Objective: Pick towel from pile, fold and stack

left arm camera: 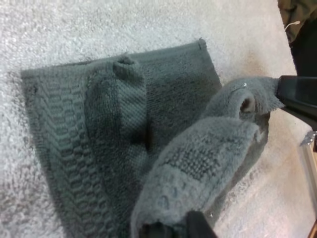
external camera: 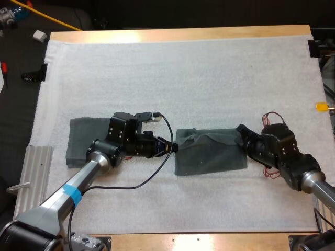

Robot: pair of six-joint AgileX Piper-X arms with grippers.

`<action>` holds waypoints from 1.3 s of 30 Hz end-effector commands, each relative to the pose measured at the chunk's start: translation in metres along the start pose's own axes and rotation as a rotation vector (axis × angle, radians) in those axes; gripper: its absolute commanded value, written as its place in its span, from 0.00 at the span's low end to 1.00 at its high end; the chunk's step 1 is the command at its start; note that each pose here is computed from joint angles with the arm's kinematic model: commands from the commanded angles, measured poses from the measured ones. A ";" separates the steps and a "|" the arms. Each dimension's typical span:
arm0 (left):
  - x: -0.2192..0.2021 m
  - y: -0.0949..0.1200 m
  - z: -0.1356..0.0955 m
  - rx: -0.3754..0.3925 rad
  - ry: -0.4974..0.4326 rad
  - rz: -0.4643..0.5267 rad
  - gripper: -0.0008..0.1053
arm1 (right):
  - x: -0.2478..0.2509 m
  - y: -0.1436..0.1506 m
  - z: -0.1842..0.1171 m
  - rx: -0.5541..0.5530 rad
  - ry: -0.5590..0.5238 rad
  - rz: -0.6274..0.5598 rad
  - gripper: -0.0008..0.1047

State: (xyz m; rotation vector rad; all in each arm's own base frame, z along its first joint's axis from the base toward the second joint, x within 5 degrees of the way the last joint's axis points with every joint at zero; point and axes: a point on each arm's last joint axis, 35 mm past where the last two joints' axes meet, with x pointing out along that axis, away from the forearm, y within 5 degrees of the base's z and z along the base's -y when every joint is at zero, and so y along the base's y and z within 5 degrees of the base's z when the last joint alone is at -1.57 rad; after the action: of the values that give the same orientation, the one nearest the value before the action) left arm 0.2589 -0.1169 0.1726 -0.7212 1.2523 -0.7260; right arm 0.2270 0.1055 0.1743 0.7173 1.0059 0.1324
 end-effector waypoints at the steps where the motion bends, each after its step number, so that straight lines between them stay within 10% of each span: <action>1: 0.000 -0.002 0.004 0.011 -0.027 0.007 0.01 | 0.001 0.001 0.003 -0.003 -0.014 0.006 0.01; 9: 0.000 -0.003 0.004 0.018 -0.026 -0.001 0.11 | -0.001 0.004 0.005 -0.003 -0.043 0.018 0.05; 16: -0.003 -0.014 0.012 0.040 -0.031 -0.070 0.61 | -0.002 0.018 0.015 -0.035 -0.137 0.157 0.64; 21: -0.020 -0.045 0.021 0.102 -0.010 -0.207 0.59 | -0.022 0.037 0.026 -0.228 -0.236 0.288 0.64; 39: -0.095 -0.092 -0.033 0.240 -0.178 -0.049 0.58 | -0.088 0.032 0.007 -0.529 -0.109 0.069 0.61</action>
State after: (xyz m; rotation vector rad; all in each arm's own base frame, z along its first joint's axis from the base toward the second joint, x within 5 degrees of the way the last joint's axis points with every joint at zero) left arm 0.2188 -0.1029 0.2872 -0.6517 0.9742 -0.8665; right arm 0.2025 0.0947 0.2524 0.3465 0.7309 0.4055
